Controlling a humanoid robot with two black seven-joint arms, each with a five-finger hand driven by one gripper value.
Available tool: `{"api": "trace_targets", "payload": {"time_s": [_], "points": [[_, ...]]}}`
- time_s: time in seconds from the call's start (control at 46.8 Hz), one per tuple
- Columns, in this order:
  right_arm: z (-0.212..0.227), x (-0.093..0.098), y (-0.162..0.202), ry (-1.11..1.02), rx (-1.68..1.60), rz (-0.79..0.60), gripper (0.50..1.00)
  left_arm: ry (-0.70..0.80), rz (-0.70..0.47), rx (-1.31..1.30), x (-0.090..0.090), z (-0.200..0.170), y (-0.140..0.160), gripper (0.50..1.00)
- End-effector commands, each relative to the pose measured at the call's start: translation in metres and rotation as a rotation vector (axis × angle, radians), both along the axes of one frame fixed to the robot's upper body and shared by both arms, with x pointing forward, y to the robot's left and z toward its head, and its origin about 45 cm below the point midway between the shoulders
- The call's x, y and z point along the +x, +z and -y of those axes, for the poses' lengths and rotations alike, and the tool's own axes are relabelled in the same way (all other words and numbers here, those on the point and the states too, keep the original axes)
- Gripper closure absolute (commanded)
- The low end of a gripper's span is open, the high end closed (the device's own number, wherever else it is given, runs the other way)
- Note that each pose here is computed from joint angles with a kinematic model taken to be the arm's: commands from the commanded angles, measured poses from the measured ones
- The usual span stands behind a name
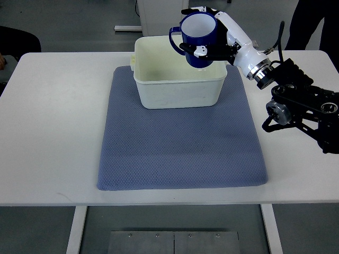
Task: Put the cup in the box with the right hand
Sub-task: 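Carry the mug over the cream box and lower it inside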
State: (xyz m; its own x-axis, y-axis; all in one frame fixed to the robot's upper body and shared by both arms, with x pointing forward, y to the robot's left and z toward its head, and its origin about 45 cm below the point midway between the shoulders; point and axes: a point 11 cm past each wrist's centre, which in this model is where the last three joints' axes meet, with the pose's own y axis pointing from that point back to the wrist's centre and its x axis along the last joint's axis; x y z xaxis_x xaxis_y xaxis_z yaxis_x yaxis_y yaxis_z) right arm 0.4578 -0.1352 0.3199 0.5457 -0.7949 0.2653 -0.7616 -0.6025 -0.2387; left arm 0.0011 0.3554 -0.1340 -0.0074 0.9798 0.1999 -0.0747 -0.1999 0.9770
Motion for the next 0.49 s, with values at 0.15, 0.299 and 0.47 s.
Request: {"api": "trace_targets", "payload": {"time_s": [0.15, 0.299, 0.47], "points": [[-0.022, 0.005, -0.013, -0.004, -0.011, -0.037, 1.000, 0.000, 0.000, 0.000, 0.000, 0.000, 0.000, 0.500], [-0.030, 0.014, -0.019, -0.040, -0.025, -0.072, 1.000, 0.000, 0.000, 0.000, 0.000, 0.000, 0.000, 0.500], [-0.034, 0.023, -0.023, -0.091, -0.026, -0.117, 1.000, 0.000, 0.000, 0.000, 0.000, 0.000, 0.000, 0.500]]}}
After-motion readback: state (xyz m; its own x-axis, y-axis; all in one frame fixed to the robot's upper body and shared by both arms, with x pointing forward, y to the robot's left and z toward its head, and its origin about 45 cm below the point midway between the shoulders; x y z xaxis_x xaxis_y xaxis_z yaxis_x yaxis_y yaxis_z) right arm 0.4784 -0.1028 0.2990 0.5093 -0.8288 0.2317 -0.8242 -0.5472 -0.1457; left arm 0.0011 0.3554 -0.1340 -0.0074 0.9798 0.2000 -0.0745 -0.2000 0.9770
